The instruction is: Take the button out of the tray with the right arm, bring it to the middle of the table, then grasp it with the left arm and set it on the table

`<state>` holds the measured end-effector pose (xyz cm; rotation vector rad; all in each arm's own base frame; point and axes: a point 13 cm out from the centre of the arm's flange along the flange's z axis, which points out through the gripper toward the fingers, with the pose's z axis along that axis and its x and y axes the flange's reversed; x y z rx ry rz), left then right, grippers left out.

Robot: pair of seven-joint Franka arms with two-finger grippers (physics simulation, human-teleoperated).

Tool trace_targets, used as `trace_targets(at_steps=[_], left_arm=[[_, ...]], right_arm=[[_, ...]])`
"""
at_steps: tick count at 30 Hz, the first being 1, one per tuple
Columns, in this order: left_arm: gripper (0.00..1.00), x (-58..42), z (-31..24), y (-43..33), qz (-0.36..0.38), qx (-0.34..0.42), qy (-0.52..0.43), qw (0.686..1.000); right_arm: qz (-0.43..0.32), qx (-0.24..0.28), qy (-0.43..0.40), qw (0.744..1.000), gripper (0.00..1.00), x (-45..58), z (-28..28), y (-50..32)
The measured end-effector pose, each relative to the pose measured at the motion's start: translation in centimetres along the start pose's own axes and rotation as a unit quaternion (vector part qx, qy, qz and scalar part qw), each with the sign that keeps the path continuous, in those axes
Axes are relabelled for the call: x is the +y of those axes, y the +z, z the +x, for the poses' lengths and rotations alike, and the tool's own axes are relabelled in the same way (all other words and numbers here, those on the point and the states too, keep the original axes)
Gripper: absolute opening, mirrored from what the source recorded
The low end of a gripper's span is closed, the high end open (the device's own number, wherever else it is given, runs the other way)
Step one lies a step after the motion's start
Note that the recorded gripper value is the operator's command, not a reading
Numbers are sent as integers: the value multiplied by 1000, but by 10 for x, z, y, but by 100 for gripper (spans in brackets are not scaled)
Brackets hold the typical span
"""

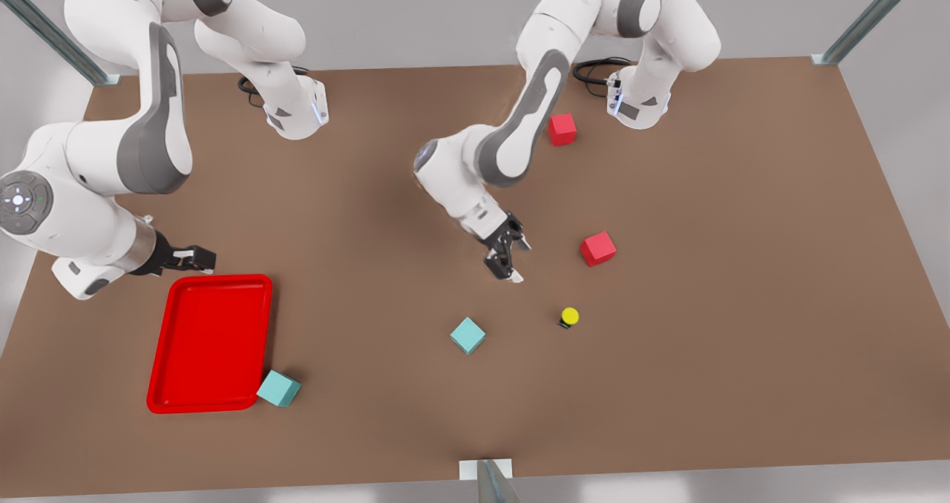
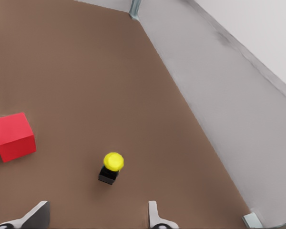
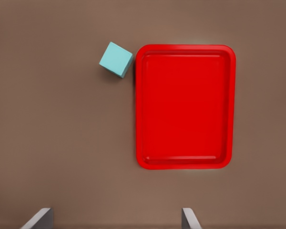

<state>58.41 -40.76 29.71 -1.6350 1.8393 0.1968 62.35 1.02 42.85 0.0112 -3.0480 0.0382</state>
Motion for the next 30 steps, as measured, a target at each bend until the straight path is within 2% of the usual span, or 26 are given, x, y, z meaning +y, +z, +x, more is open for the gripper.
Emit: trace_targets(at_steps=[2, 5, 7, 9, 11, 15, 19, 27, 30], left_arm=[[100, -34, -134, -13, -83, 107, -44, 990], [100, -28, -307, 50, -182, 221, -58, 956], [100, -8, -370, 87, -209, 275, -34, 938], [100, 0, -383, 93, -197, 337, 25, 920], [100, 45, -375, 64, -163, 397, 110, 897], [100, 76, -376, 58, -106, 376, 253, 885], [100, 71, -368, 52, -56, 362, 362, 857], [100, 64, -339, 35, 12, 354, 513, 782], [100, 60, -321, 43, 22, 355, 553, 753]], right_arm=[[0, 1, 0, 1000, 100, 0, 0, 1], [0, 1, -1, 1000, 100, 1, -1, 2], [0, 1, -1, 1000, 100, 1, -1, 2], [0, 1, 0, 1000, 100, 0, -1, 2], [-1, 1, 1, 1000, 100, -1, -1, 2], [-3, 3, 9, 1000, 100, -11, -3, 7], [-4, -5, 3, 1000, 100, -4, -11, 9], [-40, -10, 34, 999, 100, -32, -26, 18], [-49, -15, 22, 998, 100, -13, -27, 13]])
